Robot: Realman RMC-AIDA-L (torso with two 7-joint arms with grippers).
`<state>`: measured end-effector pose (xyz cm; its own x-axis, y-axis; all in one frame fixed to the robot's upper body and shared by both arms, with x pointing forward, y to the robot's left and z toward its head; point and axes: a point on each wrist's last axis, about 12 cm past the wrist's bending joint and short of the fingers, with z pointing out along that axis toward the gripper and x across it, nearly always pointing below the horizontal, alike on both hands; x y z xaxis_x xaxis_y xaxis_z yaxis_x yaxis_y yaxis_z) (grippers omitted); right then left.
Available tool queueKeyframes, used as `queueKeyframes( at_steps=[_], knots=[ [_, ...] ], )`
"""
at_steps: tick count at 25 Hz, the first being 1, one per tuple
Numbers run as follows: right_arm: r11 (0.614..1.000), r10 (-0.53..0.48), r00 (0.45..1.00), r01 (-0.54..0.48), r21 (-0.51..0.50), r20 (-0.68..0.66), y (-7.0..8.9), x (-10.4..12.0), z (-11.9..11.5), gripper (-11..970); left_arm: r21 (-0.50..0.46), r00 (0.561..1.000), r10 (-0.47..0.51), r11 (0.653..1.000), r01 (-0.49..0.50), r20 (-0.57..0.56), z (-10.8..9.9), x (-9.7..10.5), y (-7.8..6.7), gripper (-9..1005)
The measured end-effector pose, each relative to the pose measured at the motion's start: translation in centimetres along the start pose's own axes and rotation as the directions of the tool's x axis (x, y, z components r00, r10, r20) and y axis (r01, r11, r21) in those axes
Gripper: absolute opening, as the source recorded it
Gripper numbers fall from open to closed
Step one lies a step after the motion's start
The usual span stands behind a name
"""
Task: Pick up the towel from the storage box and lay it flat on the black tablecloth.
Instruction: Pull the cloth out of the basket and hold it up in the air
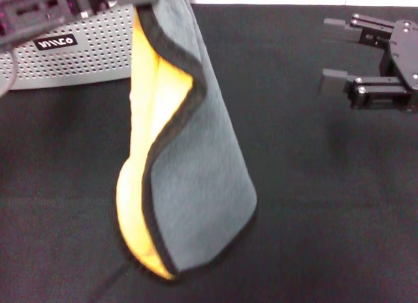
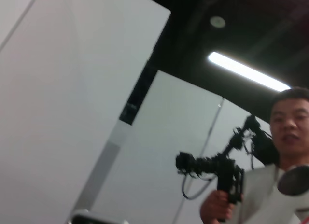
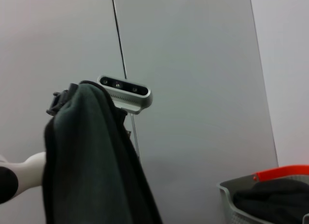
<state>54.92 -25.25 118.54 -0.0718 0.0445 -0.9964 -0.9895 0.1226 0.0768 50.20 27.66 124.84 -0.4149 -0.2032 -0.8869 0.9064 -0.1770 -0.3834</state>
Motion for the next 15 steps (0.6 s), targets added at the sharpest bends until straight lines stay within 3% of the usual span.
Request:
queueKeyframes(
  at_steps=[15],
  knots=[
    [1.000, -0.024, 0.990, 0.023, -0.008, -0.140, -0.8, 1.1, 1.3, 799, 0.104, 0.989, -0.050, 0.993, 0.064, -0.137, 2.6, 0.7, 0.6, 25]
  ],
)
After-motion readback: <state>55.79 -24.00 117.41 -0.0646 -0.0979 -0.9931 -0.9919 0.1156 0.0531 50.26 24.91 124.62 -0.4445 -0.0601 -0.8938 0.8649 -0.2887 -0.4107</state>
